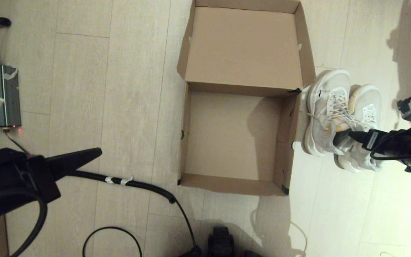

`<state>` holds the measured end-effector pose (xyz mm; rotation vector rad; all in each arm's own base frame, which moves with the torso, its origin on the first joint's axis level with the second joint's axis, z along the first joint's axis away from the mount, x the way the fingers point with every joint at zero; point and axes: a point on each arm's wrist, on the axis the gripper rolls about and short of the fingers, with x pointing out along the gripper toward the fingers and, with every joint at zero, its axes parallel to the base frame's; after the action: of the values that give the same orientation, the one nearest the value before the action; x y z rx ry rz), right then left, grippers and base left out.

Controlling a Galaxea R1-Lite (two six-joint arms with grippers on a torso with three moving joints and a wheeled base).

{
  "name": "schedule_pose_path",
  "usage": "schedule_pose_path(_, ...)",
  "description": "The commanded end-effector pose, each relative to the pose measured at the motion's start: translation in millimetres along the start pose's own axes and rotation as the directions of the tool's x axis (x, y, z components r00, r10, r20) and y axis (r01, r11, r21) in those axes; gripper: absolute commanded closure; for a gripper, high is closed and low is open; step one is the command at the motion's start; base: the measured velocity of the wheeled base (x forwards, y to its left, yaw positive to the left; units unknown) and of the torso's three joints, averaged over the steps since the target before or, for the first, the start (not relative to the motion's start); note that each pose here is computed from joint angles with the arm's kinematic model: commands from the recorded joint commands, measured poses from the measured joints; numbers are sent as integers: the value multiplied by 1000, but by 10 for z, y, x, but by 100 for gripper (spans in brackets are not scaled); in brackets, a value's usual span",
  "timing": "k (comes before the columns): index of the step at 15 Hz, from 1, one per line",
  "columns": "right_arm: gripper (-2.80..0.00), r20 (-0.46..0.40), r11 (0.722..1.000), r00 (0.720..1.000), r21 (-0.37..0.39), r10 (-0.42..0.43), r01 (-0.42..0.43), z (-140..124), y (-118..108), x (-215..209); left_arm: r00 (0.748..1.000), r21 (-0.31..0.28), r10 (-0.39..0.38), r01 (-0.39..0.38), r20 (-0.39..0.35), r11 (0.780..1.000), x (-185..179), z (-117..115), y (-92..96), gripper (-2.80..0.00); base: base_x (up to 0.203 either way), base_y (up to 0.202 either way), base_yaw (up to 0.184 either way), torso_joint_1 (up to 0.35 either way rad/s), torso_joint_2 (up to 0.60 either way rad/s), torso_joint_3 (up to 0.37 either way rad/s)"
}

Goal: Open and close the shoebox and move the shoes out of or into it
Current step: Put the shoes into the shoe box

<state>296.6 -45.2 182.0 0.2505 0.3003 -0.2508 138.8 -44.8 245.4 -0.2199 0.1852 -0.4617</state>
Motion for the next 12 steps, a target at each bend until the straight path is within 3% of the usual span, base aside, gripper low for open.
schedule_pose_path(1, -280, -54, 1000, 999, 10, 2, -2, -154, -31, 206, 1000, -3, -1, 1, -11, 1000, 12, -27, 6, 0, 0, 0, 0, 0, 0, 0)
schedule_pose_path(8, -280, 15, 998, 998, 28, 58, -59, -381, -132, 731, 1000, -5, 8, -9, -25, 1000, 17, -57, 18, 0, 0, 0, 0, 0, 0, 0)
schedule_pose_path(9, 0, 26, 997, 998, 30, 66, -66, -415, -150, 791, 1000, -5, 8, -8, -24, 1000, 15, -57, 17, 0, 0, 0, 0, 0, 0, 0)
schedule_pose_path(12, 0, 61, 997, 996, 35, 67, -69, -407, -162, 881, 999, -10, 14, -15, -52, 1000, 53, -110, 37, 0, 0, 0, 0, 0, 0, 0)
